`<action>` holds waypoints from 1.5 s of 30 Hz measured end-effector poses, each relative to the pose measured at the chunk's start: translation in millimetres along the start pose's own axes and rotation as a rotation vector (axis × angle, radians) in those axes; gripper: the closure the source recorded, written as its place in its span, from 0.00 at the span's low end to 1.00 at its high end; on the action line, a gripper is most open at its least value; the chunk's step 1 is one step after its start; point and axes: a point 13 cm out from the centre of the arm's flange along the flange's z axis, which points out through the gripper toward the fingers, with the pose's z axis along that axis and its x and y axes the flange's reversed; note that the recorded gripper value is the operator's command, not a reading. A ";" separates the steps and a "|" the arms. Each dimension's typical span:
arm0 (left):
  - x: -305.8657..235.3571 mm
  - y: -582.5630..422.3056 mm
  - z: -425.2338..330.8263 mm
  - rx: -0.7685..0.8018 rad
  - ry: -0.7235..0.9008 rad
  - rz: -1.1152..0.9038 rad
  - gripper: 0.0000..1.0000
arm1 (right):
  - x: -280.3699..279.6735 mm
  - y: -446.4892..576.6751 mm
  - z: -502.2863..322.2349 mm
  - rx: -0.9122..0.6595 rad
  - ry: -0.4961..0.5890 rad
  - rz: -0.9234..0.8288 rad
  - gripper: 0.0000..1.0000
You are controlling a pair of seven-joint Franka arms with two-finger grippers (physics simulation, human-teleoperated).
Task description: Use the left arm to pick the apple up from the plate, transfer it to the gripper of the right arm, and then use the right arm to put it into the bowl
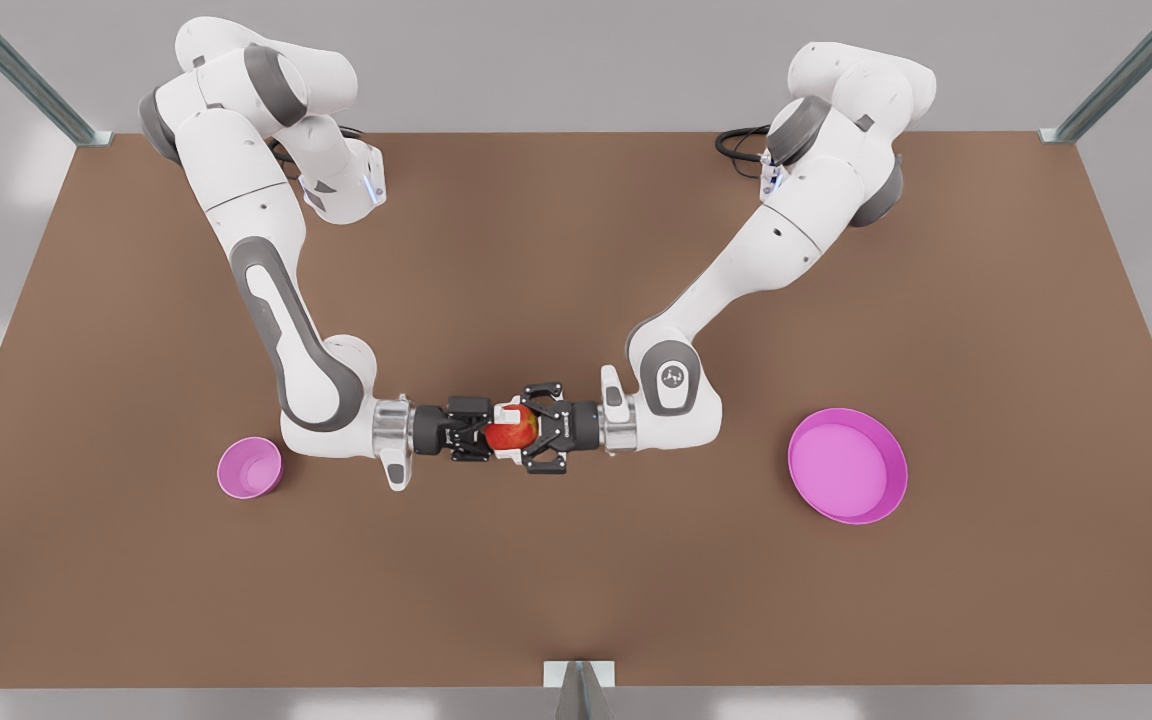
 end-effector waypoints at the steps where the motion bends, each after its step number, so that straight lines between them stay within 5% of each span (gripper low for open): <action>1: 0.0 0.1 -0.1 0.000 0.000 0.001 0.24 | -0.1 -0.1 0.1 0.000 -0.001 -0.004 0.16; 8: 1.1 1.3 -1.3 -0.002 0.003 0.010 0.23 | -1.0 -1.1 0.6 0.005 -0.006 -0.026 0.21; 9: 1.2 1.3 -1.4 -0.002 0.003 0.011 0.06 | -1.2 -1.3 0.3 0.006 -0.007 -0.028 0.21; 10: 1.5 1.0 -1.2 -0.001 0.003 0.011 0.01 | -1.6 -1.5 -0.2 0.006 -0.008 -0.031 0.21; 27: 21.1 -2.6 -44.2 0.015 0.036 -0.036 0.00 | -7.8 -5.6 -16.7 0.015 -0.015 -0.066 0.21; 30: 13.8 7.2 -103.4 0.004 0.063 -0.044 0.00 | -11.4 -11.1 -34.2 0.027 -0.008 -0.078 0.21; 33: -61.9 61.7 -235.4 0.055 0.283 0.226 0.00 | -17.5 -18.9 -67.2 0.039 0.003 -0.094 0.21; 37: -148.3 58.6 -342.6 0.285 0.842 0.536 0.00 | -24.9 -31.7 -130.0 0.043 0.027 -0.110 0.21; 41: -190.6 61.4 -489.3 0.226 1.343 0.352 0.00 | -28.9 -47.8 -191.5 0.051 0.062 -0.122 0.21; 45: -229.9 14.5 -564.2 -0.053 1.541 -0.005 0.00 | -36.0 -68.8 -254.5 0.049 0.106 -0.131 0.21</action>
